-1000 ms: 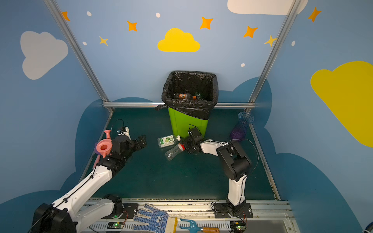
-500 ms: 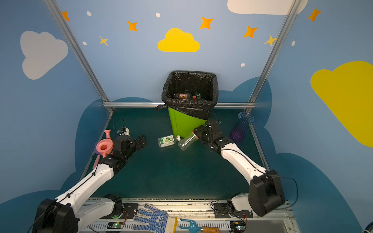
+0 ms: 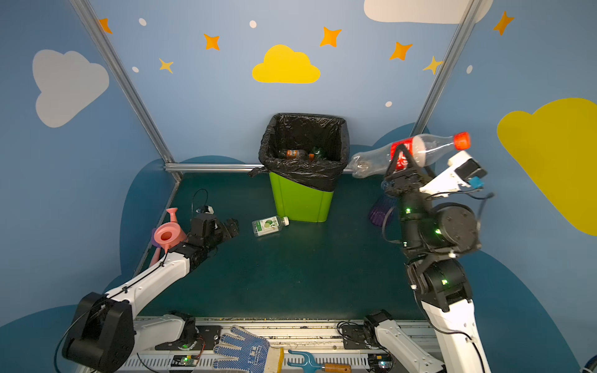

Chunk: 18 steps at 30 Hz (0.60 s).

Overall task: Throw the plastic bottles in the bin
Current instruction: 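Lift the cola bottle with the right gripper over the bin and release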

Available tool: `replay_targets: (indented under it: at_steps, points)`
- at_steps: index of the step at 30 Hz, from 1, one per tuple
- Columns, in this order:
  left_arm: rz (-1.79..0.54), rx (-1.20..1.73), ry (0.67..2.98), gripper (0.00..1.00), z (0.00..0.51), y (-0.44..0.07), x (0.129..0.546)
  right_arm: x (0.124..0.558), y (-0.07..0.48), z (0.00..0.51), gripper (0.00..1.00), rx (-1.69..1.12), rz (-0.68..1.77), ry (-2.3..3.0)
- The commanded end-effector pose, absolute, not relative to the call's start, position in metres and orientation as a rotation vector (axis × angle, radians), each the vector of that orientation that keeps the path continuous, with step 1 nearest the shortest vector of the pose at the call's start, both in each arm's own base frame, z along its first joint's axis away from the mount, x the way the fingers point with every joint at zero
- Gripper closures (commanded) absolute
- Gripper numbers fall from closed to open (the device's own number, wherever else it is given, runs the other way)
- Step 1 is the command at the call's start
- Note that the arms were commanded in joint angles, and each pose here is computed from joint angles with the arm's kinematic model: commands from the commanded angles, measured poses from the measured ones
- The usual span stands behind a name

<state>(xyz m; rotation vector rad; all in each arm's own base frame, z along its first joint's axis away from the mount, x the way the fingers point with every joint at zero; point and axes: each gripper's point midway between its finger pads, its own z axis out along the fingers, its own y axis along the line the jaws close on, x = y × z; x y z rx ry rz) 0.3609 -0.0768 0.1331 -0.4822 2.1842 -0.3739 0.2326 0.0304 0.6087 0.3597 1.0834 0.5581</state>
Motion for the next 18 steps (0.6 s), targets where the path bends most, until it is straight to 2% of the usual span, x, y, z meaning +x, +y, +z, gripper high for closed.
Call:
replay_targets:
  at_steps: [1, 3, 5, 7, 9, 11, 15, 18]
  points:
    - [-0.437, -0.46, 2.199, 0.0, 0.144, -0.088, 0.369, 0.266, 0.042, 0.615, 0.42, 0.313, 0.476, 1.08]
    - [-0.451, -0.44, 2.223, 0.0, 0.143, -0.093, 0.37, 0.296, 0.058, 0.611, 0.42, 0.304, 0.521, 1.109]
    - [-0.473, -0.395, 2.24, 0.0, 0.143, -0.099, 0.371, 0.345, 0.088, 0.597, 0.4, 0.26, 0.593, 1.202]
    - [-0.492, -0.364, 2.261, 0.0, 0.14, -0.104, 0.372, 0.409, 0.141, 0.566, 0.33, 0.127, 0.685, 1.419]
    - [-0.51, -0.354, 2.282, 0.0, 0.135, -0.109, 0.373, 0.446, 0.182, 0.538, 0.26, -0.001, 0.766, 1.635]
    - [-0.517, -0.327, 2.304, 0.0, 0.135, -0.112, 0.372, 0.456, 0.191, 0.533, 0.21, -0.043, 0.775, 1.717]
    - [-0.48, -0.292, 2.311, 0.0, 0.135, -0.109, 0.366, 0.436, 0.169, 0.574, 0.08, 0.026, 0.749, 1.502]
    - [-0.464, -0.252, 2.302, 0.0, 0.137, -0.11, 0.364, 0.411, 0.148, 0.588, 0.07, 0.074, 0.726, 1.4]
